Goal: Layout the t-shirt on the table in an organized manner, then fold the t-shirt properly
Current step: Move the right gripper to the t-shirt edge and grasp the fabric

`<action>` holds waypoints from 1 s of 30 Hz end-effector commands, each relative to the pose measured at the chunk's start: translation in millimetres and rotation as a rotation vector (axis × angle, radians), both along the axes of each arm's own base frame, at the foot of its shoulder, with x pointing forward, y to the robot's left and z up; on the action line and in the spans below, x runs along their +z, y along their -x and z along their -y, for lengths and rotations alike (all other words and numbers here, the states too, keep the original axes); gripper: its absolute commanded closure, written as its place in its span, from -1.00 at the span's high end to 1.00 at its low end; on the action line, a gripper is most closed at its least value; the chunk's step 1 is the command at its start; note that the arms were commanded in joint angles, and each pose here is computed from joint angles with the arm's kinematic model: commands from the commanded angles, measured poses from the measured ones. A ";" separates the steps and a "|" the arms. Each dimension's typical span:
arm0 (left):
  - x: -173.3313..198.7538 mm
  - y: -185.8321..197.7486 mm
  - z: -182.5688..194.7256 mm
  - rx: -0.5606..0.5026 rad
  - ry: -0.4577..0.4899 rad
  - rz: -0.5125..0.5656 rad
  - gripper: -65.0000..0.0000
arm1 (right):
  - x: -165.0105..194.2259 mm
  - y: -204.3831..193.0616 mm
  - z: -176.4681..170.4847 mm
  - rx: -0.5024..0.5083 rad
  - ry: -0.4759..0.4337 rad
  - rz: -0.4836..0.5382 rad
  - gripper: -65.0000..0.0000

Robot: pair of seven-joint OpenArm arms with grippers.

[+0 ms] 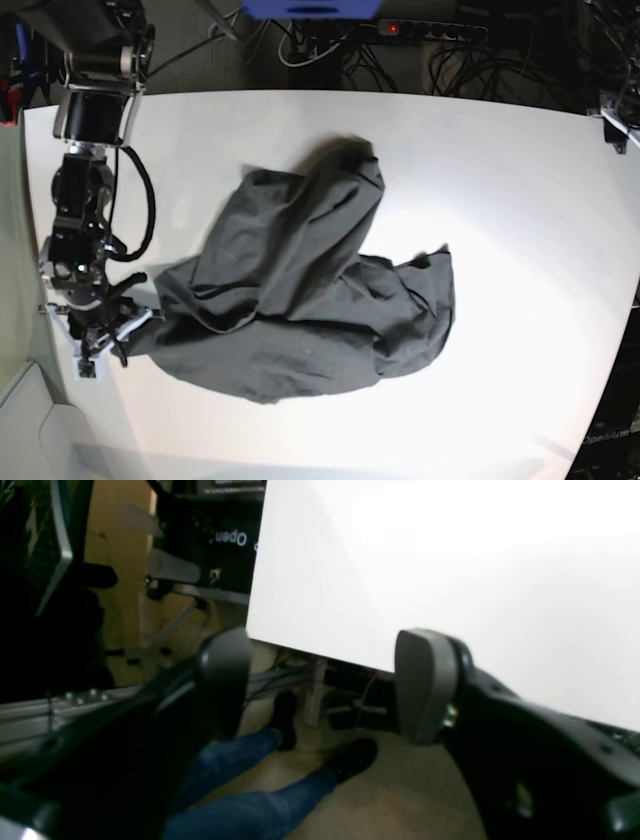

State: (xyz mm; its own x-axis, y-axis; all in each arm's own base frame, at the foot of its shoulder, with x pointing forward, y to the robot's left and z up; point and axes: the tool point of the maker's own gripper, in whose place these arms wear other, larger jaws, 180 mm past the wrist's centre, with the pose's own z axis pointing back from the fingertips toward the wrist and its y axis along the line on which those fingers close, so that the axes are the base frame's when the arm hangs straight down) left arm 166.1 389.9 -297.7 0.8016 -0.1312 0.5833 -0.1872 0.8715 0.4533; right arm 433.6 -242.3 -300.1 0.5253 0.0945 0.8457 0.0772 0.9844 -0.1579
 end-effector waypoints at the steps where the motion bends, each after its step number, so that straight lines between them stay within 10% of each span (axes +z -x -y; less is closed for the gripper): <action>1: 11.4 -2.7 -3.8 -0.011 -0.030 0.022 0.36 | 20.2 -8.9 3.1 -0.002 0.010 0.060 -0.56; 9: 13.1 1.2 -7.7 -0.003 -0.037 0.018 0.36 | 16.4 10.7 -4.2 0.015 0.024 0.062 -0.52; 20: 13.0 -1.1 -6.5 -0.004 -0.034 0.023 0.36 | -2.7 35.5 -140.1 0.355 0.032 0.037 -0.53; 30: 9.6 1.2 -4.2 0.003 -0.022 0.022 0.36 | -49.8 15.3 -161.8 0.367 -0.033 -0.048 -0.53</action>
State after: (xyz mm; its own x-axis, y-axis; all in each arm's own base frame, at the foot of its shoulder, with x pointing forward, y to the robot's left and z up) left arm 161.1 391.4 -298.6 0.8057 -0.1225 0.5795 -0.1921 0.8714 0.4513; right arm 405.2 -86.9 -371.8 0.5592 0.2730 0.7828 -0.2914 0.9487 -0.1227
